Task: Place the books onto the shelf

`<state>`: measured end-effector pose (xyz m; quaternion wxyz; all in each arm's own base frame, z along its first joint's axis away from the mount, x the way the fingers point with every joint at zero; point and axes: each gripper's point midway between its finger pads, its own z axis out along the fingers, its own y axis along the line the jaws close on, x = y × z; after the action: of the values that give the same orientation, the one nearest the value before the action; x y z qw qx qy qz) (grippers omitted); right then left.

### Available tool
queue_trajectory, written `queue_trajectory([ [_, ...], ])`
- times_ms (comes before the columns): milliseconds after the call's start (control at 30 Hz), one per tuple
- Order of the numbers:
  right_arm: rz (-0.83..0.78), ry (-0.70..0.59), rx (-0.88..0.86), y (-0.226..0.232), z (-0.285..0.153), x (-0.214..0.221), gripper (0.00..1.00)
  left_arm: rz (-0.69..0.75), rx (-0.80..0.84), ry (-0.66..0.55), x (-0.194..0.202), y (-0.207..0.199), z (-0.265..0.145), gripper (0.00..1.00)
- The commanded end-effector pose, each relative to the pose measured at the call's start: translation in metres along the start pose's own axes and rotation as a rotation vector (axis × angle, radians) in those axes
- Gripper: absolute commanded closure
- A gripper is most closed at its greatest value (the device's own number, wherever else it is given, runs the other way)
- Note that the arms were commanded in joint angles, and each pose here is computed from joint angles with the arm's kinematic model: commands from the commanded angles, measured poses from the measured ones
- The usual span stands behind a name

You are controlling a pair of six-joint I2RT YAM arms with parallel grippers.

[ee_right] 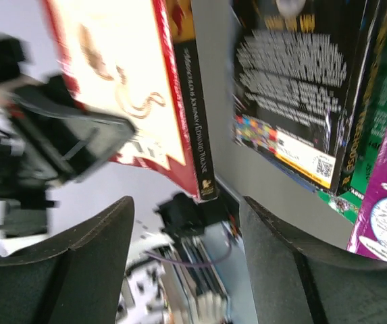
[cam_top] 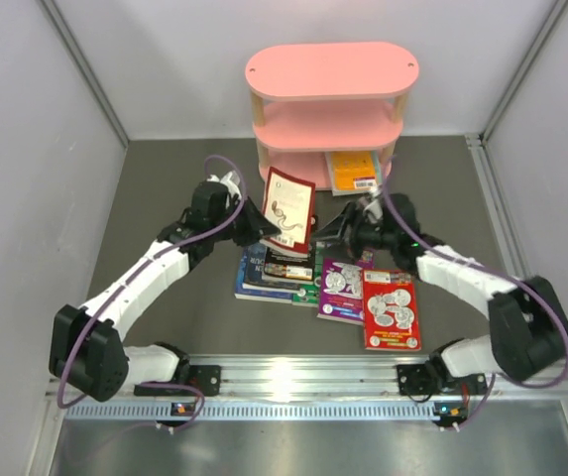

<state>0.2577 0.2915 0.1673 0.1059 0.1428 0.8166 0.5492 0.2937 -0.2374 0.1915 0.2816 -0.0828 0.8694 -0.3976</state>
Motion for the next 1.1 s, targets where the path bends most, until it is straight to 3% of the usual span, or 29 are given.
queue_trajectory([
  [0, -0.040, -0.166, -0.060, 0.032, -0.057, -0.036, 0.36, -0.001, 0.217, -0.125, -0.043, -0.069, -0.015, 1.00],
  [133, 0.004, -0.281, -0.016, 0.027, -0.113, -0.057, 0.35, -0.069, 0.274, -0.091, -0.050, -0.078, 0.011, 1.00],
  [333, -0.012, -0.332, -0.011, 0.033, -0.137, -0.047, 0.35, -0.163, 0.311, -0.053, -0.044, -0.087, 0.055, 1.00],
  [700, -0.032, -0.352, 0.009, 0.033, -0.160, -0.034, 0.35, -0.213, 0.414, -0.008, -0.025, -0.132, 0.130, 1.00],
  [1067, -0.024, -0.363, 0.025, 0.027, -0.164, -0.035, 0.35, -0.265, 0.303, -0.035, -0.038, -0.117, 0.190, 1.00],
])
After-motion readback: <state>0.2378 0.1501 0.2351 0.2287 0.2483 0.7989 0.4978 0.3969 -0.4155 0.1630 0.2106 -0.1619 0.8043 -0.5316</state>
